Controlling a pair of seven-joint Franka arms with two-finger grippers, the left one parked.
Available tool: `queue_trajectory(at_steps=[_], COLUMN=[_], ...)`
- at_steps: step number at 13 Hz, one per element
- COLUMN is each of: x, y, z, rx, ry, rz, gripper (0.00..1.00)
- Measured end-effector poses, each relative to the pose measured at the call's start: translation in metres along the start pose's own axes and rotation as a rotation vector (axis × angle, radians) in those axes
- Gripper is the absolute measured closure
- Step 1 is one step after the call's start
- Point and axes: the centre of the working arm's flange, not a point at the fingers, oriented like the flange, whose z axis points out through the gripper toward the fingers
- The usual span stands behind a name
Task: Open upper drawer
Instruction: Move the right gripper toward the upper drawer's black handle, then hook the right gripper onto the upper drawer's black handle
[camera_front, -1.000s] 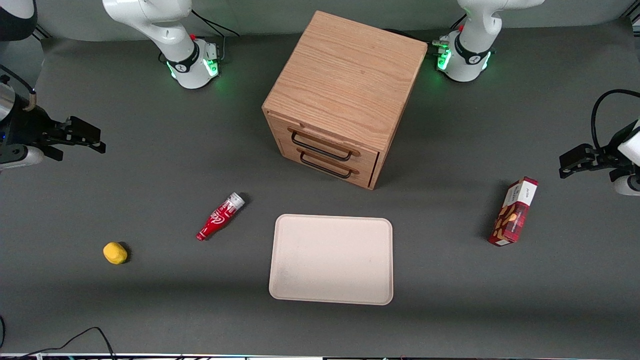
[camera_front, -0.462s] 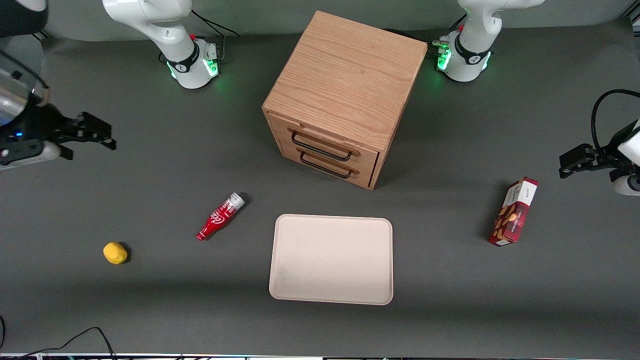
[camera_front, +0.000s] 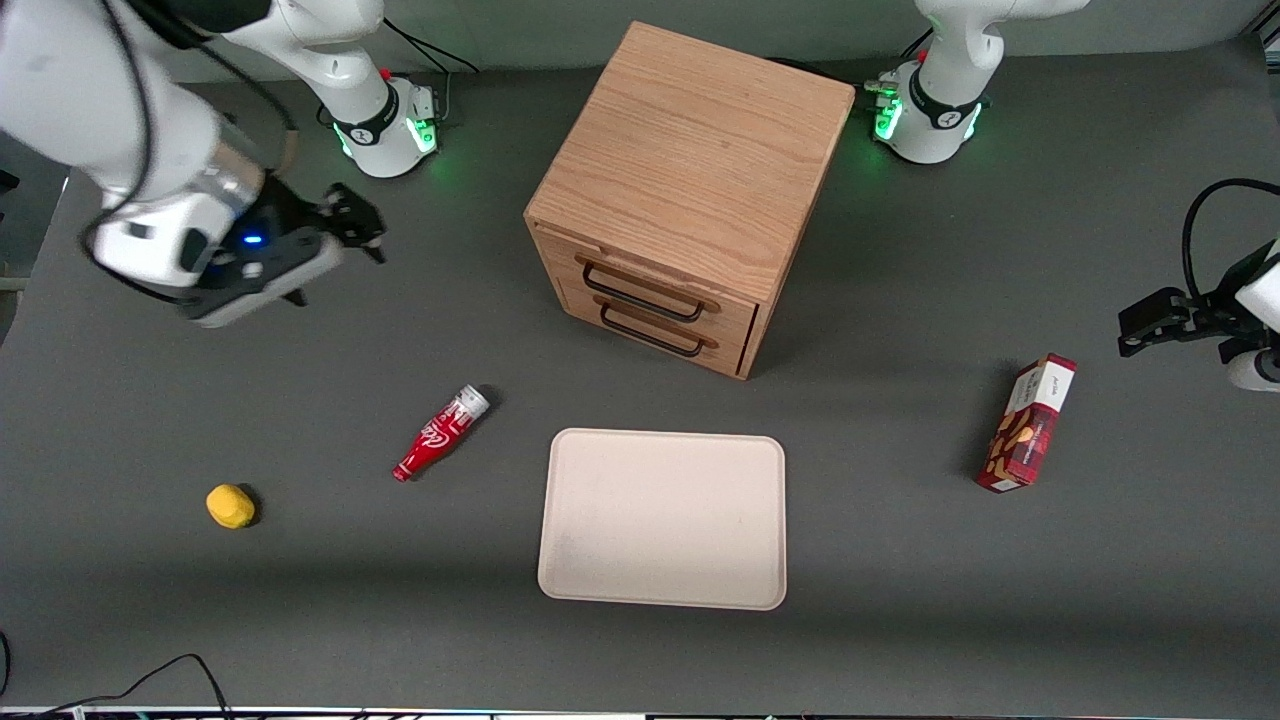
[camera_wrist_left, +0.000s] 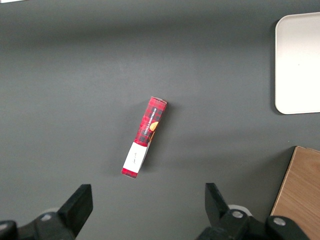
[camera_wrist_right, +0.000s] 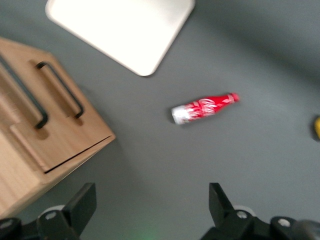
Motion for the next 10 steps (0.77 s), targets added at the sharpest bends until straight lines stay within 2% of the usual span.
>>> queue_trajectory(at_steps=[3, 6, 10], x=[0.032, 0.063, 0.085], y=[-0.059, -0.086, -0.145], z=[0.026, 0.048, 0.081], rx=[-0.009, 0.023, 0.006], ry=[-0.008, 0.035, 0.074], rz=[-0.141, -0.211, -0.323], gripper=[0.00, 0.00, 0.00])
